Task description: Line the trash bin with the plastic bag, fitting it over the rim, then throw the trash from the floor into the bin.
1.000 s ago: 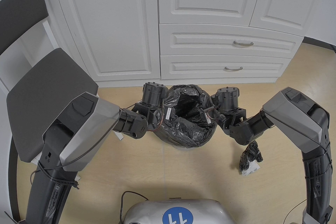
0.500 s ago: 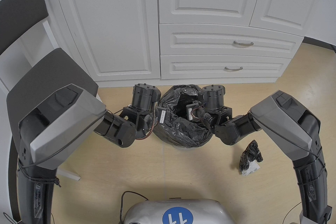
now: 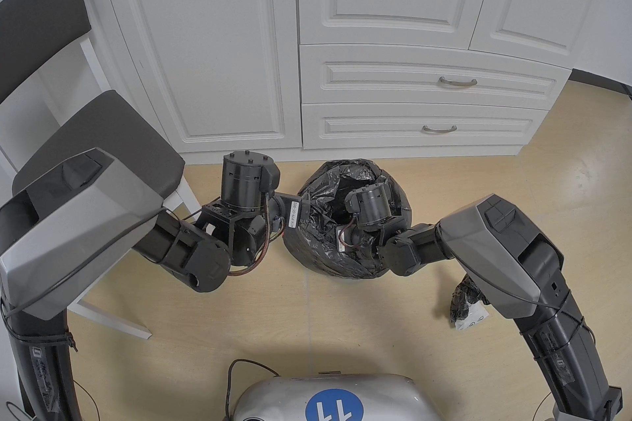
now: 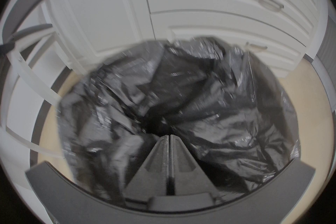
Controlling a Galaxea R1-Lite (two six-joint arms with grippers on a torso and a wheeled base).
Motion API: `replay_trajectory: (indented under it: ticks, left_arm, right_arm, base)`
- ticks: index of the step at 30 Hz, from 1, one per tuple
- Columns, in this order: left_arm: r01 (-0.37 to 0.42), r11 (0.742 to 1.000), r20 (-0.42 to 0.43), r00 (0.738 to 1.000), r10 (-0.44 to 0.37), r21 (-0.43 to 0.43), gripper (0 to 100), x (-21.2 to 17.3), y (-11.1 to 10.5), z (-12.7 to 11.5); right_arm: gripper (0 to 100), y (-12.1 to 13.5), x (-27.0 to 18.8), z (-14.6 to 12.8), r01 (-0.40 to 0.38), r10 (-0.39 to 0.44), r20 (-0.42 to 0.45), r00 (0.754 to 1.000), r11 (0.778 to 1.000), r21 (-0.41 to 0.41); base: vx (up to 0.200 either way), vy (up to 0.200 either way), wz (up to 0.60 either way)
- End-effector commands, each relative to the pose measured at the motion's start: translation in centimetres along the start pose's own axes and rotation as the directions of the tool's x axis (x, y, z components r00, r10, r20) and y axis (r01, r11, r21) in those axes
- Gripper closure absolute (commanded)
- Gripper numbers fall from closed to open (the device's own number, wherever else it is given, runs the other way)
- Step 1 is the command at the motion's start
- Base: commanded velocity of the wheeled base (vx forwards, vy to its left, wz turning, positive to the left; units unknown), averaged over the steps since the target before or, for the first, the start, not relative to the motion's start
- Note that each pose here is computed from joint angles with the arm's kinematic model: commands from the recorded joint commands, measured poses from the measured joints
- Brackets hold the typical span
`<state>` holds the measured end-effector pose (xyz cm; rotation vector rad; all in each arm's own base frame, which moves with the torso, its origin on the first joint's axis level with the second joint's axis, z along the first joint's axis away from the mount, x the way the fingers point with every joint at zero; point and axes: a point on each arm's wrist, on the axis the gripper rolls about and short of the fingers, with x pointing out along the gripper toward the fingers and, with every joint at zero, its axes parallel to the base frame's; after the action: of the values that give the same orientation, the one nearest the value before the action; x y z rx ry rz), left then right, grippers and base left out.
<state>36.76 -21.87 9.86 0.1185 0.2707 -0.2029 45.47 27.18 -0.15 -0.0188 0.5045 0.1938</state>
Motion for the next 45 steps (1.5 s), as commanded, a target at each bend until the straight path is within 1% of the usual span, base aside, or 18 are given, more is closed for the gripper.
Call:
replay_trajectory:
  ticks: [1, 4, 5, 7, 8, 11, 15, 16, 17, 20, 21, 24, 28, 30, 34, 37, 40, 45]
  left_arm:
    - [-0.002, 1.000, 0.011, 1.000, 0.002, -0.004, 0, -0.5, 0.1, 0.4]
    - [-0.004, 1.000, 0.013, 1.000, 0.004, -0.004, 0, -0.5, 0.2, 0.5]
    - [-0.003, 1.000, 0.014, 1.000, 0.004, -0.005, 0, -0.5, 0.2, 0.5]
    - [-0.003, 1.000, 0.017, 1.000, 0.004, -0.006, 0, -0.6, 0.2, 0.6]
    - [-0.005, 1.000, 0.019, 1.000, 0.005, -0.007, 0, -0.6, 0.3, 0.7]
    - [-0.006, 1.000, 0.021, 1.000, 0.007, -0.008, 0, -0.7, 0.3, 0.8]
    - [-0.008, 1.000, 0.021, 1.000, 0.008, -0.009, 0, -0.7, 0.4, 0.8]
    - [-0.009, 1.000, 0.018, 1.000, 0.010, -0.008, 0, -0.7, 0.5, 0.7]
    - [-0.009, 1.000, 0.017, 1.000, 0.010, -0.009, 0, -0.7, 0.5, 0.7]
    - [-0.009, 1.000, 0.015, 1.000, 0.010, -0.008, 0, -0.8, 0.5, 0.6]
    - [-0.011, 1.000, 0.014, 1.000, 0.011, -0.008, 0, -0.7, 0.5, 0.6]
    - [-0.012, 1.000, 0.014, 1.000, 0.012, -0.009, 0, -0.7, 0.6, 0.6]
    - [-0.012, 1.000, 0.015, 1.000, 0.012, -0.009, 0, -0.7, 0.6, 0.6]
    - [-0.012, 1.000, 0.027, 1.000, 0.012, -0.013, 0, -0.7, 0.6, 0.7]
    - [-0.012, 1.000, 0.040, 0.999, 0.012, -0.017, 0, -0.8, 0.6, 0.6]
    - [-0.012, 1.000, 0.034, 0.999, 0.012, -0.015, 0, -0.9, 0.6, 0.4]
    - [-0.012, 1.000, 0.031, 0.999, 0.012, -0.015, 0, -0.9, 0.6, 0.3]
    - [-0.013, 1.000, 0.041, 0.999, 0.014, -0.019, 0, -0.9, 0.7, 0.4]
  right_arm:
    - [100, 0.2, 0.8, -1.8, -0.007, 0.007, -0.062, 0.998, 1.000, -0.014]
    - [100, 0.4, 0.2, -1.6, -0.025, 0.027, -0.119, 0.992, 1.000, 0.016]
    - [100, 0.4, 0.2, -1.7, -0.025, 0.027, -0.123, 0.992, 1.000, 0.017]
    - [100, 0.4, -0.5, -1.1, -0.050, 0.057, -0.171, 0.984, 0.998, 0.045]
    - [100, 0.5, -0.5, -0.8, -0.057, 0.067, -0.177, 0.982, 0.996, 0.061]
    - [100, 0.5, -0.5, -0.2, -0.053, 0.069, -0.176, 0.982, 0.994, 0.096]
    - [100, 0.4, -0.3, 0.2, -0.048, 0.067, -0.171, 0.983, 0.993, 0.110]
    - [100, 0.4, -0.2, 1.0, -0.050, 0.072, -0.142, 0.987, 0.988, 0.149]
    - [100, 0.4, -0.2, 1.2, -0.050, 0.073, -0.134, 0.988, 0.985, 0.164]
    - [100, 0.3, 0.1, 0.9, -0.041, 0.068, -0.141, 0.988, 0.982, 0.187]
    - [100, 0.2, 0.3, 0.7, -0.038, 0.066, -0.137, 0.988, 0.979, 0.201]
    - [100, 0.0, 0.4, 0.9, -0.039, 0.066, -0.122, 0.990, 0.977, 0.212]
    - [100, -0.4, 1.0, 1.4, -0.067, 0.077, -0.033, 0.997, 0.968, 0.240]
    - [100, -0.5, 1.5, 1.6, -0.091, 0.085, 0.032, 0.996, 0.962, 0.258]
    - [100, -0.4, 2.3, 1.5, -0.147, 0.107, 0.155, 0.982, 0.950, 0.276]
    - [100, -0.3, 2.6, 1.3, -0.176, 0.121, 0.203, 0.972, 0.943, 0.281]
    - [100, -0.3, 2.7, 1.3, -0.191, 0.132, 0.216, 0.967, 0.941, 0.281]
    - [100, -0.7, 3.1, 1.5, -0.279, 0.180, 0.303, 0.936, 0.904, 0.324]
  base:
    - [0.000, 0.000, 0.00]
    - [0.000, 0.000, 0.00]
    - [0.000, 0.000, 0.00]
    - [0.000, 0.000, 0.00]
    - [0.000, 0.000, 0.00]
    - [0.000, 0.000, 0.00]
    - [0.000, 0.000, 0.00]
    - [0.000, 0.000, 0.00]
    - [0.000, 0.000, 0.00]
    - [0.000, 0.000, 0.00]
    - [0.000, 0.000, 0.00]
    - [0.000, 0.000, 0.00]
    - [0.000, 0.000, 0.00]
    - [0.000, 0.000, 0.00]
    - [0.000, 0.000, 0.00]
    - [0.000, 0.000, 0.00]
    - [0.000, 0.000, 0.00]
    - [0.000, 0.000, 0.00]
